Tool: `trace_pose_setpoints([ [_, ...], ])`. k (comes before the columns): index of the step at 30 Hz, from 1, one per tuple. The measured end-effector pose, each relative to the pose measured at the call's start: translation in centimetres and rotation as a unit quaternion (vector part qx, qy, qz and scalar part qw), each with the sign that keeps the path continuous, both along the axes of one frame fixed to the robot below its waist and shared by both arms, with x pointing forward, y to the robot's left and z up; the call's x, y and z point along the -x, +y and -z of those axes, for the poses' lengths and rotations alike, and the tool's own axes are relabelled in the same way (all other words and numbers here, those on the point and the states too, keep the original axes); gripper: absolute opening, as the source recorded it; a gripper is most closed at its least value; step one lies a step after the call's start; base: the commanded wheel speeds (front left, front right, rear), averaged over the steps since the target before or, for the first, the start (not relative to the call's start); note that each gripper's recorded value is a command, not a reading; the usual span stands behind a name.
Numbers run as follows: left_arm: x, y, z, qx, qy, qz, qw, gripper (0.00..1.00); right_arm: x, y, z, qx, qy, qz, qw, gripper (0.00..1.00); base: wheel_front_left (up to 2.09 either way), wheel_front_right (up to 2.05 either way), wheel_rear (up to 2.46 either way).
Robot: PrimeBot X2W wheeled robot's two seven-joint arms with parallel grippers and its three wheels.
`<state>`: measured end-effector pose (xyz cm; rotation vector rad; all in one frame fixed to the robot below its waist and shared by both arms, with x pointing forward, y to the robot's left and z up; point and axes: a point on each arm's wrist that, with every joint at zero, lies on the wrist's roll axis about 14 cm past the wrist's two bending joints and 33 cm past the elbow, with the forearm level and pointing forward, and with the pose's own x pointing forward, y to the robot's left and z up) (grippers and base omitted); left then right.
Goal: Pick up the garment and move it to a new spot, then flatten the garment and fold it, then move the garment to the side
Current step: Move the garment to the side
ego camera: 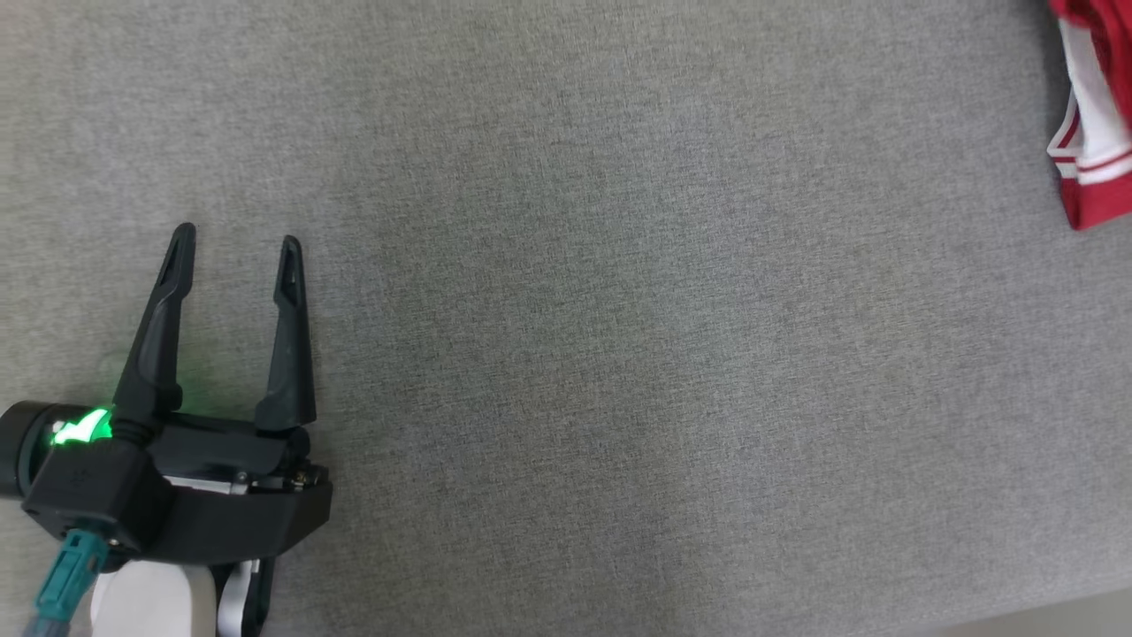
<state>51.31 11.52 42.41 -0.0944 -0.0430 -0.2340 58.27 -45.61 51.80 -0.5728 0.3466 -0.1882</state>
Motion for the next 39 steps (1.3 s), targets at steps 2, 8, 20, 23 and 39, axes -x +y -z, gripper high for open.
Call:
trace_pose_setpoints([
  [2, 0.1, 0.3, -0.3, -0.002, -0.002, -0.004, 1.000, 1.00, -0.4, 0.5, -0.7, 0.003, -0.018, -0.008, 1.000, 1.00, 0.00, 0.00, 0.00],
  [8, 1.3, 1.5, -1.2, -0.005, 0.004, -0.021, 1.000, 1.00, -1.1, 3.7, -3.0, -0.030, -0.084, -0.048, 0.995, 1.00, 0.00, 0.00, 0.00],
  [20, 7.0, 6.0, -5.2, -0.012, -0.003, -0.084, 0.996, 1.00, 3.1, 15.9, -5.2, -0.158, -0.172, -0.165, 0.958, 1.00, 0.00, 0.00, 0.00],
  [23, 8.3, 6.8, -6.5, -0.012, -0.014, -0.095, 0.995, 1.00, 5.4, 17.5, -5.8, -0.181, -0.191, -0.177, 0.948, 1.00, 0.00, 0.00, 0.00],
  [39, 13.5, 9.4, -9.9, -0.007, -0.046, -0.133, 0.990, 1.00, 15.3, 24.7, -2.0, -0.308, -0.212, -0.174, 0.911, 1.00, 0.00, 0.00, 0.00],
])
